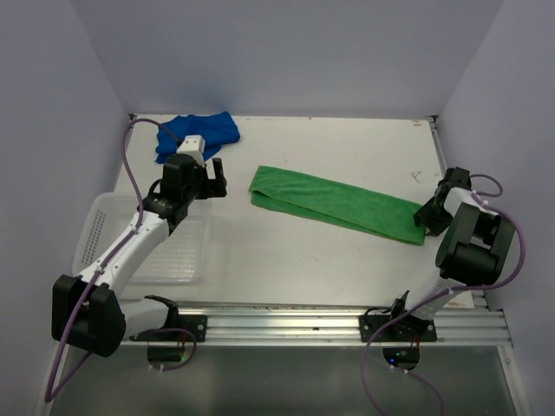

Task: Roll the towels
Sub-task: Fold the towel

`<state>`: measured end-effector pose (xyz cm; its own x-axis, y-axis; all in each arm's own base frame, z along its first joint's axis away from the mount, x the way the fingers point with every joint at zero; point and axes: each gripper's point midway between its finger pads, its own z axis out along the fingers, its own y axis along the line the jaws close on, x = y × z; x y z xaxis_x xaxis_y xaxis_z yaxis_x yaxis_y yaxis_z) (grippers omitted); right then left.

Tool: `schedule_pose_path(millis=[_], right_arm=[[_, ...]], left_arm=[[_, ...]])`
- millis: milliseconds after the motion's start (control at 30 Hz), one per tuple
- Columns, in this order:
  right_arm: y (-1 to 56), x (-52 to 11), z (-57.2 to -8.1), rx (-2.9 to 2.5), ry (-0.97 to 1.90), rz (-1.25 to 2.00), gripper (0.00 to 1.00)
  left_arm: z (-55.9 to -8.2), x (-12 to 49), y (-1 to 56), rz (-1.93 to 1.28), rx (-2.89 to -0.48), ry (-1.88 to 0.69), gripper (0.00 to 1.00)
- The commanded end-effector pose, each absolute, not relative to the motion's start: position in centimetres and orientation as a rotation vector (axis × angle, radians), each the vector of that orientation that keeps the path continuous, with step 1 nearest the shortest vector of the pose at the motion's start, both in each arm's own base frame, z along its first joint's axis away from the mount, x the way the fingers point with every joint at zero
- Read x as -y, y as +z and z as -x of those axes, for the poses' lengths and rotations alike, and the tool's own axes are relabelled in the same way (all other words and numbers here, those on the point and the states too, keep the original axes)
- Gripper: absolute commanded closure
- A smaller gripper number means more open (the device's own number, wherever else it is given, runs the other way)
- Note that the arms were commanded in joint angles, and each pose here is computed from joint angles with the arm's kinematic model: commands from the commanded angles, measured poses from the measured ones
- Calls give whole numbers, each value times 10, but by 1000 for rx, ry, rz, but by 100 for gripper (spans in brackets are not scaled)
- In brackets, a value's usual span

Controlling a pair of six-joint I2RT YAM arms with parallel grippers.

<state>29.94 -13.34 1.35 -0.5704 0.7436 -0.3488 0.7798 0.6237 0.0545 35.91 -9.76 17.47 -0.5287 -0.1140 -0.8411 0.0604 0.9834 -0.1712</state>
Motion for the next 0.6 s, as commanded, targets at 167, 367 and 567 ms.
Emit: schedule_pose_path(millis=[167,367,567], right_arm=[[-9,132,-302,-2516,-119,-1229,73],[2,131,-303,-2515,-107,-1208,86],[17,139,-299,-2500,-181,-1204,100]], left_arm=[[-366,107,195,24,-2068,-260,0],[-366,109,192,18,-2075,-265,0],[-367,108,184,14,-2095,-247,0]])
